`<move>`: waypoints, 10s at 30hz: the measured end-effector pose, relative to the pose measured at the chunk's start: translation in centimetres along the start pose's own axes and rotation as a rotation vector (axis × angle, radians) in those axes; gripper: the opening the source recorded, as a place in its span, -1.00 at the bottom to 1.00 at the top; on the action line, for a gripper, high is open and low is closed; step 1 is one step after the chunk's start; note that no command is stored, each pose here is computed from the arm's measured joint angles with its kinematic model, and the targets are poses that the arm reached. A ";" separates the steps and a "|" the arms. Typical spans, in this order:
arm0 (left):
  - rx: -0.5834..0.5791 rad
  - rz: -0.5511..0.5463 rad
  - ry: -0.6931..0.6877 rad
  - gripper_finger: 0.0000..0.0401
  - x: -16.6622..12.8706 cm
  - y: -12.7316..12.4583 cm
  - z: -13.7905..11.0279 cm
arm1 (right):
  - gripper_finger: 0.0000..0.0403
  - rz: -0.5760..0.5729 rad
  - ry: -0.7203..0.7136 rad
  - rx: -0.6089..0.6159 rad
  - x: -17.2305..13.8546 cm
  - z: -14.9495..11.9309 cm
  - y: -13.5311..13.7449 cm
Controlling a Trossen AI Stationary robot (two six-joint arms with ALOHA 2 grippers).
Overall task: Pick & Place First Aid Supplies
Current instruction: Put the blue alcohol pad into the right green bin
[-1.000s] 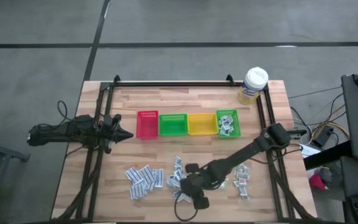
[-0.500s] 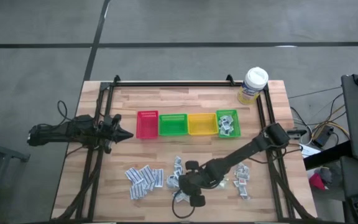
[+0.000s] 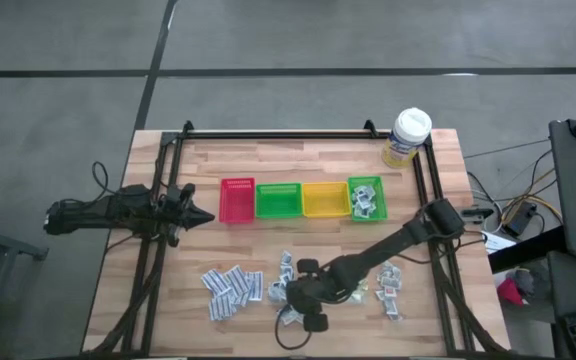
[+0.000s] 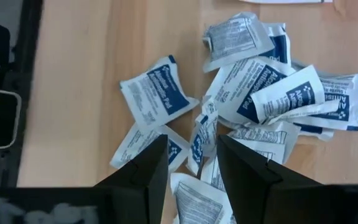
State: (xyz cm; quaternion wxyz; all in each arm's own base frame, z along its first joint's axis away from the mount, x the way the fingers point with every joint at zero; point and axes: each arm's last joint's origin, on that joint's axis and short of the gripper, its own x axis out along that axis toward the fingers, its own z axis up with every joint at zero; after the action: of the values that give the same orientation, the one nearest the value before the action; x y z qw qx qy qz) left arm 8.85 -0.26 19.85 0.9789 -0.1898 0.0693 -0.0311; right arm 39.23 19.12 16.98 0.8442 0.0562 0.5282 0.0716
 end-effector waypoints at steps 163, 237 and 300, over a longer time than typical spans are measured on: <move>0.120 0.043 -0.002 -1.00 0.0 0.2 -0.1 | -0.39 -0.351 0.215 0.409 -14.7 -12.9 -25.0; 0.078 0.043 -0.003 -1.00 0.0 0.2 -0.1 | -0.36 0.051 -0.200 -0.068 -6.1 2.1 -9.6; 0.089 0.043 -0.002 -1.00 0.0 0.2 -0.1 | -0.64 -0.089 0.022 0.053 2.9 2.4 -14.7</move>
State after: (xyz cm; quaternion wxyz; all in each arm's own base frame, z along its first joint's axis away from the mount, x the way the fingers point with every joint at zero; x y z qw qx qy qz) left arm 8.86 -0.15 19.74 0.9869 -0.1446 0.0707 -0.0129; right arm 43.58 5.12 12.92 0.8391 0.0539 0.5409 0.0206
